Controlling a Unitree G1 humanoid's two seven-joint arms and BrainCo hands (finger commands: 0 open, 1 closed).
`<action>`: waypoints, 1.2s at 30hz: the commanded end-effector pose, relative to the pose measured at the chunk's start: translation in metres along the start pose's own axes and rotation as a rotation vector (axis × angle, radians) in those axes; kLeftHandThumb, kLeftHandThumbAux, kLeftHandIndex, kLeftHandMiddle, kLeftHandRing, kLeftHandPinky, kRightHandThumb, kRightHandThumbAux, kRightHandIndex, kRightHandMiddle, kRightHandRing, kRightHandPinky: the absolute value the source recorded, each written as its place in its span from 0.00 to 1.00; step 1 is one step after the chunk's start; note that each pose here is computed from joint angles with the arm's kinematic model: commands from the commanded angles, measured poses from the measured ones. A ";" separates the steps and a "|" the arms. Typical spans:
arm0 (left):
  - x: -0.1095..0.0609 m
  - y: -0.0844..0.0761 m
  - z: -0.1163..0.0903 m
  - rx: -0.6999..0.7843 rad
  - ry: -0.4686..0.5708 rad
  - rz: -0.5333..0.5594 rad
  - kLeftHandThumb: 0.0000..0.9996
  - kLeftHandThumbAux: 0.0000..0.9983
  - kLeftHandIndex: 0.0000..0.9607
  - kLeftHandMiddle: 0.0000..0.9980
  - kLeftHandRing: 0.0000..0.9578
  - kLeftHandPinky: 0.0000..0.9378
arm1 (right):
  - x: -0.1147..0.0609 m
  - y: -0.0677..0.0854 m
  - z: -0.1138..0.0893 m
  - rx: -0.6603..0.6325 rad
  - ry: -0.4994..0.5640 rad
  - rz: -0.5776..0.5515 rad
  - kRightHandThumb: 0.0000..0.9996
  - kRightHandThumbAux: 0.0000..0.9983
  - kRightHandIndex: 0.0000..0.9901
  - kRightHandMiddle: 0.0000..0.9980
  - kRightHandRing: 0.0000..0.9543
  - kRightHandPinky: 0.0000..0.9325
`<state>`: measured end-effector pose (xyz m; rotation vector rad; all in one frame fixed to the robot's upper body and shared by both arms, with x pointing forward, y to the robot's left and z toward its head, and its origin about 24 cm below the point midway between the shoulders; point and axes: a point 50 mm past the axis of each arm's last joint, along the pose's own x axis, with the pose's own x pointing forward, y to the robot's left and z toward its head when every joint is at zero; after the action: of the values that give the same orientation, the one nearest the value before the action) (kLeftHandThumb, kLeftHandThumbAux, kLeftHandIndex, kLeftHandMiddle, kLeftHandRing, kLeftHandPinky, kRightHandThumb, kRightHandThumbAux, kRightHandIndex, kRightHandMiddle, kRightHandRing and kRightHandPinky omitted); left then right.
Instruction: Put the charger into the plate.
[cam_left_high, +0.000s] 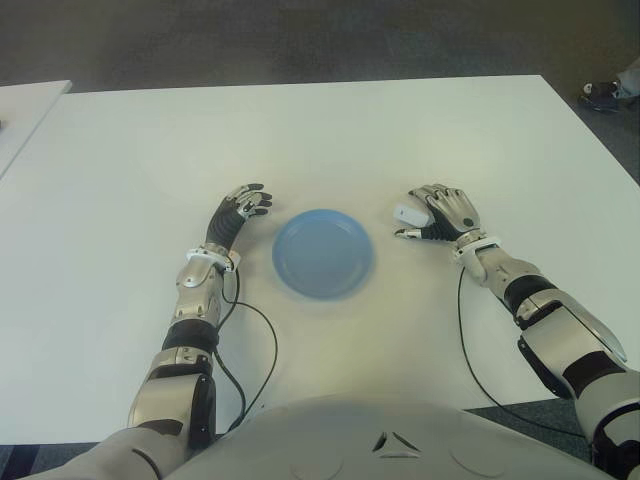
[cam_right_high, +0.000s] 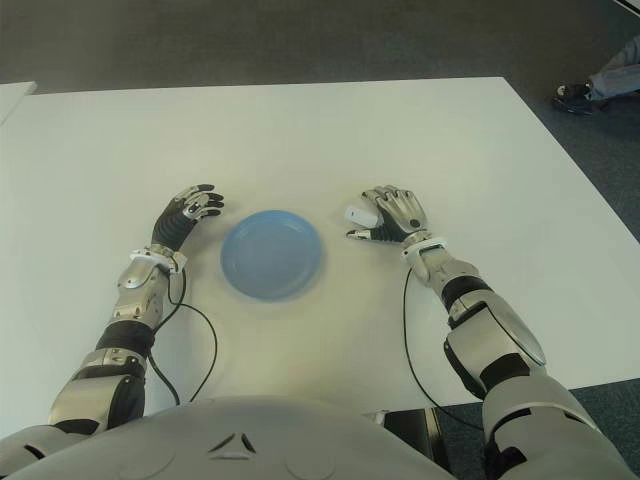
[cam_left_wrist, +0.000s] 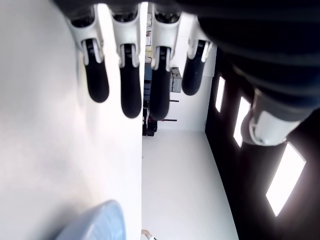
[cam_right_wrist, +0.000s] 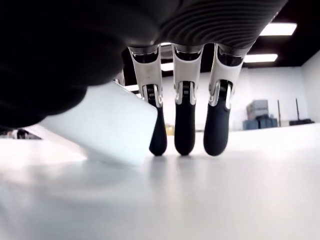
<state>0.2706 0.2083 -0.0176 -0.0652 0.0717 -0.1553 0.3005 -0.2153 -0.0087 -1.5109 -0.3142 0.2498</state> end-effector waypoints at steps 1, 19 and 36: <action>-0.004 -0.001 -0.010 -0.016 0.047 0.004 0.00 0.51 0.29 0.37 0.37 0.35 | -0.023 0.029 0.016 0.010 -0.060 0.110 0.56 0.45 0.55 0.68 0.69 0.76; -0.002 -0.002 -0.010 -0.004 0.047 0.003 0.00 0.50 0.30 0.37 0.37 0.35 | -0.022 0.023 0.023 0.072 -0.066 -0.059 0.69 0.68 0.75 0.85 0.88 0.94; 0.000 -0.003 -0.012 -0.011 0.063 0.009 0.00 0.52 0.30 0.38 0.37 0.35 | -0.021 0.022 0.024 0.102 -0.069 -0.065 0.64 0.73 0.79 0.88 0.92 0.93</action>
<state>0.2745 0.2063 -0.0177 -0.0613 0.0714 -0.1577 0.2945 -0.2090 -0.0047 -1.4364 -0.4700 0.1701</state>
